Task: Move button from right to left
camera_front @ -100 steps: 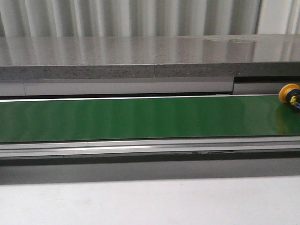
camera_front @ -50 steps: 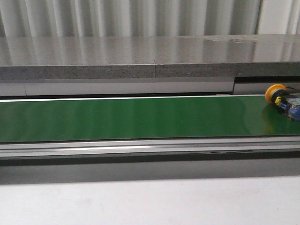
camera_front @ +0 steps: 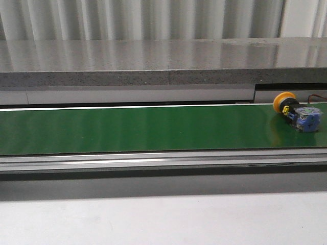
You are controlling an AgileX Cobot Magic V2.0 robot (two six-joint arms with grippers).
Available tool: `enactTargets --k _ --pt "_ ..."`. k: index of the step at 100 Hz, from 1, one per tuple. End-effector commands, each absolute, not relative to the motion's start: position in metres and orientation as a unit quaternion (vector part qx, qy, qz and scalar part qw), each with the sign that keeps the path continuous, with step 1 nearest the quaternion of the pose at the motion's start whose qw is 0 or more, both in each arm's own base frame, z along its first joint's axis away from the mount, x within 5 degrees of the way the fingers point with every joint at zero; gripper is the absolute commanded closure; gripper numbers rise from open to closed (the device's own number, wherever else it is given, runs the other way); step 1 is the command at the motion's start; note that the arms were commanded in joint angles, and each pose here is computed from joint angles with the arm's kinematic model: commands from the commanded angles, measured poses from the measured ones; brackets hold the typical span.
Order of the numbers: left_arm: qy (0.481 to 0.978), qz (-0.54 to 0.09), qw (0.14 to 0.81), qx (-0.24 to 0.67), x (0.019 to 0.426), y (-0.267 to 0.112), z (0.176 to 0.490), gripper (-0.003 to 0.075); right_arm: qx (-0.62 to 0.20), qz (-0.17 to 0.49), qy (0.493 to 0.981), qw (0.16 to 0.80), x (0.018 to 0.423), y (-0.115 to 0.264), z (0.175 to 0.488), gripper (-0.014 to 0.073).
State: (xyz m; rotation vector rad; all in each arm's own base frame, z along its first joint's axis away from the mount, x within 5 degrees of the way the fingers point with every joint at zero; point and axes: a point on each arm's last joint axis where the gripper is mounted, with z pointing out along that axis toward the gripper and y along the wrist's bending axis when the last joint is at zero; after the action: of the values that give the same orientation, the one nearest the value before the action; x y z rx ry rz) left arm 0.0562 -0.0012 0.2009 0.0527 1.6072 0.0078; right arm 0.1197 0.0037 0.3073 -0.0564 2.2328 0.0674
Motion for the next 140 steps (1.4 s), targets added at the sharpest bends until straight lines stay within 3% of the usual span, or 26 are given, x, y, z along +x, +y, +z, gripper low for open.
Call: enactTargets --k 1,40,96,140 --pt "0.695 -0.003 0.718 0.021 0.056 -0.002 0.196 0.0741 -0.03 0.009 0.865 0.5 0.107 0.003 0.317 0.0661" --pt "0.695 -0.003 0.719 0.021 0.056 -0.002 0.197 0.0741 -0.034 0.002 0.822 0.569 0.058 0.005 0.303 0.0661" --pt "0.66 -0.003 0.751 0.023 0.053 -0.002 0.216 0.0741 -0.034 0.001 0.817 0.576 0.054 0.005 0.305 0.0661" --pt "0.787 0.005 0.617 0.019 0.085 -0.001 0.264 0.0741 -0.034 0.001 0.817 0.576 0.054 0.005 0.305 0.0661"
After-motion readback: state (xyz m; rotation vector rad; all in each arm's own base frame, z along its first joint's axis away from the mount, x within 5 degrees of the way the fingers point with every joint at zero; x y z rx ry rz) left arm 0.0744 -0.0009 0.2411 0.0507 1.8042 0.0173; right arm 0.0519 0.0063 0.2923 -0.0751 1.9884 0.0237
